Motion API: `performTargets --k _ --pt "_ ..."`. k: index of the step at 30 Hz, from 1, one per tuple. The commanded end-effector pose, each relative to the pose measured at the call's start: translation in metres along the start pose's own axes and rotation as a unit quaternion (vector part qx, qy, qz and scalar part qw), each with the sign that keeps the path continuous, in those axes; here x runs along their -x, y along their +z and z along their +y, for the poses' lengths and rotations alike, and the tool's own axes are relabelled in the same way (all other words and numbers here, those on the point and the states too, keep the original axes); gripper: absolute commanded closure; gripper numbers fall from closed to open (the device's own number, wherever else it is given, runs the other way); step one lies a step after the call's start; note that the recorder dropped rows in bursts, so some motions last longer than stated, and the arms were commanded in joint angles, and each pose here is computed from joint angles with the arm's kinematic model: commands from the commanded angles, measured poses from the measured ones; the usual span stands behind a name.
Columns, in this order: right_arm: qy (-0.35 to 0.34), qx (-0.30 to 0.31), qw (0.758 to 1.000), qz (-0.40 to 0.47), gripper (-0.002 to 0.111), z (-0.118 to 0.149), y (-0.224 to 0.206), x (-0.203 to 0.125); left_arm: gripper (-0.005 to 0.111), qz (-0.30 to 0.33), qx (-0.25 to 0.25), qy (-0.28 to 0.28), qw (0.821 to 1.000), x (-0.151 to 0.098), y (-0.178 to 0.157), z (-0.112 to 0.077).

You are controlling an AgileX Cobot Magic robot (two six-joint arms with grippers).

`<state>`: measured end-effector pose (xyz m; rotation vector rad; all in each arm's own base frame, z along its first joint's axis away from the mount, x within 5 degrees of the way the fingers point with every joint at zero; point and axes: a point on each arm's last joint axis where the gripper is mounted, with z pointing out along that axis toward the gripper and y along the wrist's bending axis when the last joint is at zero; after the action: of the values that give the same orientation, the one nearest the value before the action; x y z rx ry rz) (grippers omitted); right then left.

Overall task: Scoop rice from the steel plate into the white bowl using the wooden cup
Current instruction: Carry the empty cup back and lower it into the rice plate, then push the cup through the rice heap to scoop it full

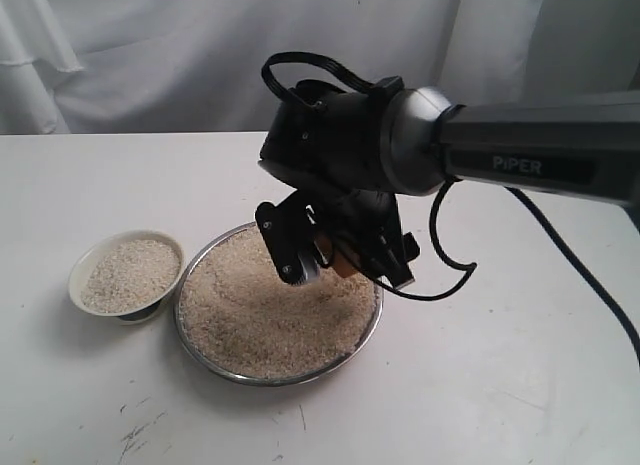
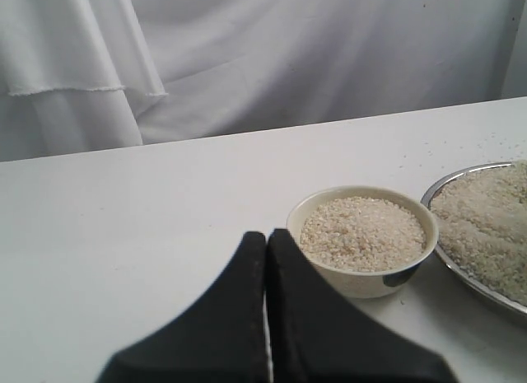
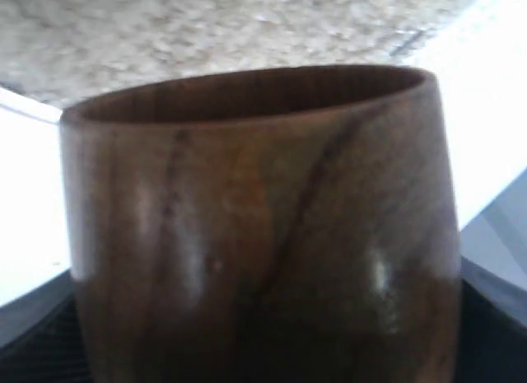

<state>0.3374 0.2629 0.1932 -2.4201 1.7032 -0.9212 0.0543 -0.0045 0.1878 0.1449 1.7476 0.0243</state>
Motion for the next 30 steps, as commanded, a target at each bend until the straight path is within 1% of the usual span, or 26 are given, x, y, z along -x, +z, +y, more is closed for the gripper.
performTargets --k 1,6,9,16,21,25,28,30 --pt "-0.003 -0.074 0.997 -0.021 0.108 -0.014 -0.005 -0.001 0.107 -0.003 -0.003 -0.002 1.000 0.002 0.000 0.000" --pt "-0.040 -0.159 0.986 -0.019 0.108 -0.031 -0.005 -0.005 0.107 -0.003 -0.003 -0.002 1.000 0.002 0.000 0.000" --pt "-0.053 -0.181 0.982 -0.008 0.108 -0.036 -0.004 -0.010 0.107 -0.003 -0.003 -0.002 1.000 0.002 0.000 0.000" --pt "-0.047 -0.171 0.984 0.003 0.108 -0.036 0.000 -0.016 0.107 -0.003 -0.003 -0.002 1.000 0.002 0.000 0.000" --pt "-0.034 -0.151 0.988 -0.022 0.108 -0.031 0.001 -0.012 0.107 -0.003 -0.003 -0.002 1.000 0.002 0.000 0.000" --pt "-0.081 -0.141 0.987 -0.007 0.108 -0.018 0.010 -0.005 0.107 -0.003 -0.003 -0.002 1.000 0.002 0.000 0.000" --pt "-0.143 -0.155 0.977 0.026 0.108 -0.008 0.013 0.003 0.107 -0.003 -0.003 -0.002 1.000 0.002 0.000 0.000" --pt "-0.164 -0.172 0.970 0.044 0.108 -0.005 0.013 0.006 0.107 -0.003 -0.003 -0.001 1.000 0.002 0.000 0.000"
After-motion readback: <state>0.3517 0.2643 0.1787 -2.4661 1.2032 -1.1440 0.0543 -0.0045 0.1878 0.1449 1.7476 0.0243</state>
